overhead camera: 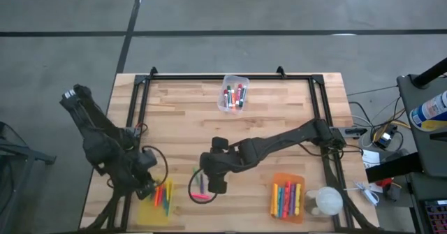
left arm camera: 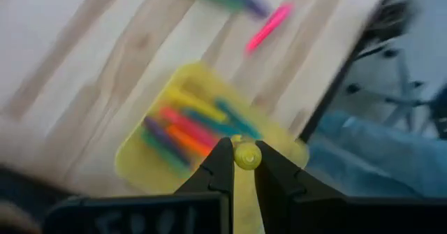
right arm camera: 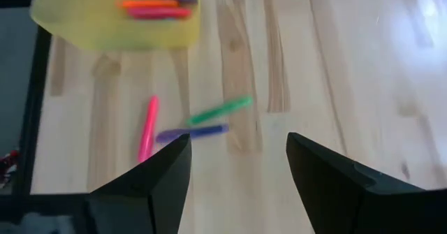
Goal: Pick & Place Markers
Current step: Put the yellow highlighter into the yellow bin
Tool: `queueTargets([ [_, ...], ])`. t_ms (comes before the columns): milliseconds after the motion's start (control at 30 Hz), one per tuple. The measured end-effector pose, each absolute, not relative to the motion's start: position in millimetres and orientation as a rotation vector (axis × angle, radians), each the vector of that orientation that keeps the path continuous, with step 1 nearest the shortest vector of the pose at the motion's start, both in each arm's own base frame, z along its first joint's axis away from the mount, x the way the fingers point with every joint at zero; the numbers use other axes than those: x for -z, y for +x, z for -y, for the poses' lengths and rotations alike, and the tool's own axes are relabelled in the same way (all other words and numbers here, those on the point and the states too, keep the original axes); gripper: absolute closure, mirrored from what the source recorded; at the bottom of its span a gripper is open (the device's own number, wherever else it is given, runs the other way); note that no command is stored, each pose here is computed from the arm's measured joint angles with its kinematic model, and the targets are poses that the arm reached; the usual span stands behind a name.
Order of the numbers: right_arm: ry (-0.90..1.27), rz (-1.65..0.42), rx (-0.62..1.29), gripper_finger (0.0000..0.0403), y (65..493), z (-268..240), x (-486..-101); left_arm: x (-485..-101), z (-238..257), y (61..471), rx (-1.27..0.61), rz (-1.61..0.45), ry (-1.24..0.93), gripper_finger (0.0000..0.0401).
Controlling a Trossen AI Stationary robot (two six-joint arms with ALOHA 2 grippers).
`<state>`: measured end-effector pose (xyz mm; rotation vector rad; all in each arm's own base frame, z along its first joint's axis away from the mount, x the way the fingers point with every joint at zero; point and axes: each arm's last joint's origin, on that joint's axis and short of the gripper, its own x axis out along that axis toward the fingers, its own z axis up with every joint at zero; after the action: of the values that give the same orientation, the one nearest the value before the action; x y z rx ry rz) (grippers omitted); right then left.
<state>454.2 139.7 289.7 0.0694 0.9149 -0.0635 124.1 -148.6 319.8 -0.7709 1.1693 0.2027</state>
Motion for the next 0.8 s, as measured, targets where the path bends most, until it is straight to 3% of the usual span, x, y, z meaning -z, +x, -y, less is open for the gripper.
queueTargets([
  [200,0.113,-0.929,0.09,0.0177,455,-140,-279,-282,166,130,-0.233,-1.4,-0.827,0.0369],
  [400,0.122,-0.911,0.087,0.0177,457,-140,-275,-252,182,141,-0.155,-1.395,-0.876,0.0368],
  [800,0.133,-0.865,0.075,0.0179,460,-142,-278,-208,180,137,-0.21,-1.495,-0.871,0.0361],
])
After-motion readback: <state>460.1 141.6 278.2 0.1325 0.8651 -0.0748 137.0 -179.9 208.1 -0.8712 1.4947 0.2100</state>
